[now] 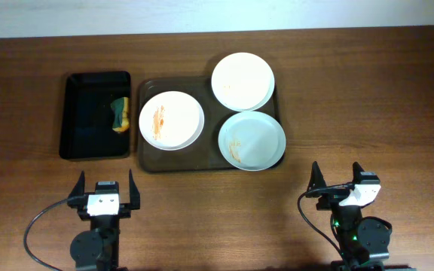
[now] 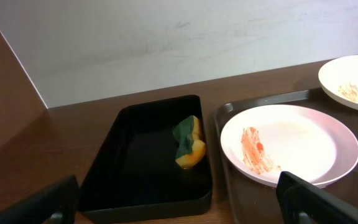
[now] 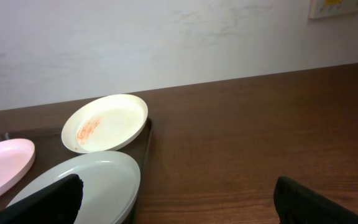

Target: Clean dirty plates on tray and stack at the side

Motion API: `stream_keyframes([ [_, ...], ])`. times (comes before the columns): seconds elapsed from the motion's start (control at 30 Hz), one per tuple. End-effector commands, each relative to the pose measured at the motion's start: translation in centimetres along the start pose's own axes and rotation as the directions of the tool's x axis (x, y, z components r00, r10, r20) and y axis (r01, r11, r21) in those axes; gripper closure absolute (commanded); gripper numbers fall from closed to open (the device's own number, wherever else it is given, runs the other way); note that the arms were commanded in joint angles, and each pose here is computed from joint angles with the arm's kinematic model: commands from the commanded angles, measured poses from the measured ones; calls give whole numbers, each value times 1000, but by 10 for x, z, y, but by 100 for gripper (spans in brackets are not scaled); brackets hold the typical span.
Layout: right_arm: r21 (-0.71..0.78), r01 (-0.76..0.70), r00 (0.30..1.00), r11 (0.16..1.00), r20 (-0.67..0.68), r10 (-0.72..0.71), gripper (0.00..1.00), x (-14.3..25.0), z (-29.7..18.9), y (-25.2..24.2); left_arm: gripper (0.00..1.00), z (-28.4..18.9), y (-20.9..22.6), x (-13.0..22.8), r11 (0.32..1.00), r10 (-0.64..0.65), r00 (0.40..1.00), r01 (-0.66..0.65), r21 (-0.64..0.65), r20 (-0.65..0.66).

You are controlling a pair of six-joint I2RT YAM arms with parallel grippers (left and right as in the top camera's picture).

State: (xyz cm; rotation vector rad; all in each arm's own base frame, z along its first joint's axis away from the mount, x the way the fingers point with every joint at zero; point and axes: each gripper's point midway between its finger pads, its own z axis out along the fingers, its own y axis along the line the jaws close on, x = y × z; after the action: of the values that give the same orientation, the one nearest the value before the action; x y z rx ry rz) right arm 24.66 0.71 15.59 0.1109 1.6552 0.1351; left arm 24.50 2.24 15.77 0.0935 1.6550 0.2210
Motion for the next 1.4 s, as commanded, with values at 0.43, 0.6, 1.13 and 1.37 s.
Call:
stream_keyframes([
  [0.43,2,-6,1000,1000,-6,6,1,3,0,0,1,0,-1,2,1000,17,1000,-17,1,2],
  [0.6,2,-6,1000,1000,-6,6,2,3,0,0,1,0,-1,2,1000,17,1000,-17,1,2],
  [1.13,7,-6,1000,1000,18,6,2,-2,0,-1,1,-1,-17,-7,995,16,999,-19,96,42],
  [1.37,-155,9,993,988,118,9,2,-33,-5,29,1,-18,-51,-63,949,10,961,-96,301,275],
])
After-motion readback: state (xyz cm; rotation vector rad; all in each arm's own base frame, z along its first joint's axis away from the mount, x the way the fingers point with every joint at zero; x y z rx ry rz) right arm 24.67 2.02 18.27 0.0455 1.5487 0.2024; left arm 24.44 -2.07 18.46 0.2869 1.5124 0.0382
